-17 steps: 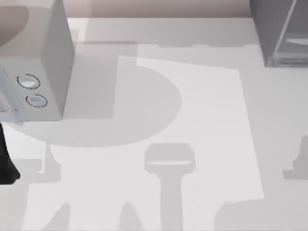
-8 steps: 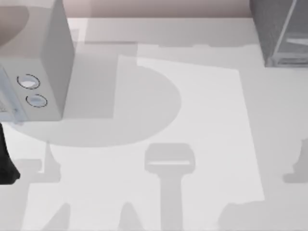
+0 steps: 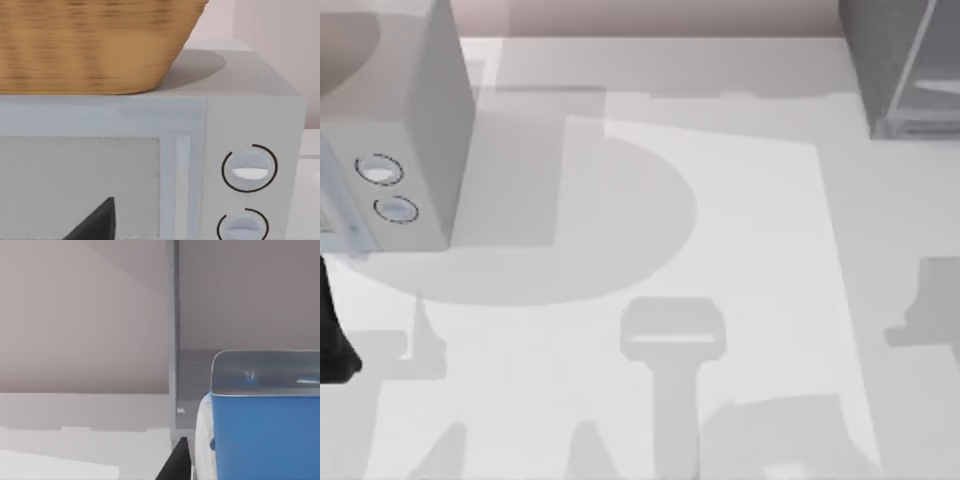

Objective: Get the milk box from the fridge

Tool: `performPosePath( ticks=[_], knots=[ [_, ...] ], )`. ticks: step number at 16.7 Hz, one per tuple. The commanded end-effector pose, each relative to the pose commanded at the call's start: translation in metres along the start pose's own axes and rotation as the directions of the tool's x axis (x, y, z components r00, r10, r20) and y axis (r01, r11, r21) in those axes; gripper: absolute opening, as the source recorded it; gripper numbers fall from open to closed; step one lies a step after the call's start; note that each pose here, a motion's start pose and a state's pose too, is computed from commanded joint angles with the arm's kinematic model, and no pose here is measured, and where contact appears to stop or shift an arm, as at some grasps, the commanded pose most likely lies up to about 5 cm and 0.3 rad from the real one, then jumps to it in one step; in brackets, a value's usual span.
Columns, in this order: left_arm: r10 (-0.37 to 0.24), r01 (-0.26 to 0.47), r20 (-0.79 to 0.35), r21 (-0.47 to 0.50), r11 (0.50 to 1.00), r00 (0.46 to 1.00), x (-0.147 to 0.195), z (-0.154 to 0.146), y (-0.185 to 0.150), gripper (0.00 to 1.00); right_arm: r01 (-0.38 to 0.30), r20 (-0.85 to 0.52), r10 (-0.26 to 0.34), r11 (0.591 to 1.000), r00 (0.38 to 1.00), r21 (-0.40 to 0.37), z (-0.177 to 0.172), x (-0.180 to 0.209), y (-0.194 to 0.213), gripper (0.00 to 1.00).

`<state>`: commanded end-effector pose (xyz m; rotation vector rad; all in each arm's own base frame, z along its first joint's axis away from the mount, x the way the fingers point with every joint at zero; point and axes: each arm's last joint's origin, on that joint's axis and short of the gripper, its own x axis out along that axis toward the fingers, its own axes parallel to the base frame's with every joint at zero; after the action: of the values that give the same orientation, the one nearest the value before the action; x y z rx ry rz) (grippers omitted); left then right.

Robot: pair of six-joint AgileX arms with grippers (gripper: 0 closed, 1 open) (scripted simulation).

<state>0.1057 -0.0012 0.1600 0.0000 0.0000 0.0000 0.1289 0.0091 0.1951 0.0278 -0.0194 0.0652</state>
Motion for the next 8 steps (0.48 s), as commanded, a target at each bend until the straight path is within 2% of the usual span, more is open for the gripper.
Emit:
performPosePath(
  ticks=[4, 8],
  knots=[
    [0.0, 0.0, 0.0, 0.0, 1.0, 1.0, 0.0, 0.0, 0.0, 1.0, -0.085, -0.021, 0.085, 0.996, 0.996, 0.014, 0.014, 0.039, 0.017, 0.0],
    [0.0, 0.0, 0.0, 0.0, 1.0, 1.0, 0.0, 0.0, 0.0, 1.0, -0.206, -0.07, 0.207, 0.978, 0.976, 0.018, 0.003, 0.092, 0.053, 0.0]
  ],
)
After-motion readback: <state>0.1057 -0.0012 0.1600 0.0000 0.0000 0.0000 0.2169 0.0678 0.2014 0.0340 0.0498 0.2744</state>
